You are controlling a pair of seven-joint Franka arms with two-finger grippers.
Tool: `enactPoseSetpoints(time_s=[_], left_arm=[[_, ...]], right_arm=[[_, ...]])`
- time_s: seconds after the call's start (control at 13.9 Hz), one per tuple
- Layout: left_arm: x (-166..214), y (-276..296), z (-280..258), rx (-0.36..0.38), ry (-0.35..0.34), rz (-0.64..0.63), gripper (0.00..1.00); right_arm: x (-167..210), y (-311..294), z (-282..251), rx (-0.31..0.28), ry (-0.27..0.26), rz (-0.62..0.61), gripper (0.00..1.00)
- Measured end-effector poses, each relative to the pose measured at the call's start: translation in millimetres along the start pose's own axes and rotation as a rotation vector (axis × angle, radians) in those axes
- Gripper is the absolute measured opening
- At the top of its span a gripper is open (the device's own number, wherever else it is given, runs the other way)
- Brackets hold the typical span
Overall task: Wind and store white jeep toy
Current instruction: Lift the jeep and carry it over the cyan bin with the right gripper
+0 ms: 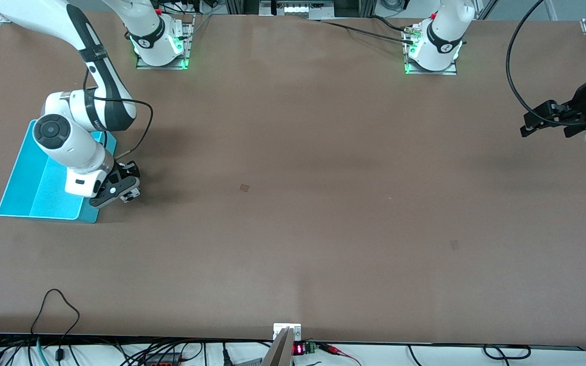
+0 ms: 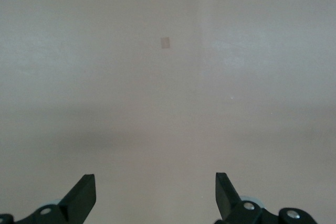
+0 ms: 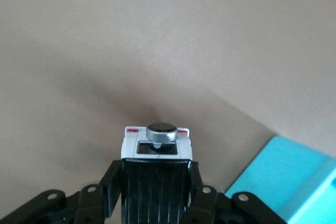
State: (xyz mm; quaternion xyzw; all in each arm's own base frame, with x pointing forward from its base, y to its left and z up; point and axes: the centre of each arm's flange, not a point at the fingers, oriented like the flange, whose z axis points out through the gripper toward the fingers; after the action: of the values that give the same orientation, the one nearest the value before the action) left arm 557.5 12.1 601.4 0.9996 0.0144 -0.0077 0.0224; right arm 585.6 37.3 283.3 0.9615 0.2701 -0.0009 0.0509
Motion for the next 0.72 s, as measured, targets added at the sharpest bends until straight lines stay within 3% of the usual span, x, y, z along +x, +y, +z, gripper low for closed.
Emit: enactPoseSetpoints(time_s=[0.29,0.72], left_arm=[[0,-1,0,0.0,-0.001,-0.001,1.0],[0,0,0,0.0,-0.001,0.0,1.0]], right_arm=[[-10,11,-12,0.008,-0.066,0.227,0.54],[-56,66,-40,0.008,-0.116,0.385,0.54]])
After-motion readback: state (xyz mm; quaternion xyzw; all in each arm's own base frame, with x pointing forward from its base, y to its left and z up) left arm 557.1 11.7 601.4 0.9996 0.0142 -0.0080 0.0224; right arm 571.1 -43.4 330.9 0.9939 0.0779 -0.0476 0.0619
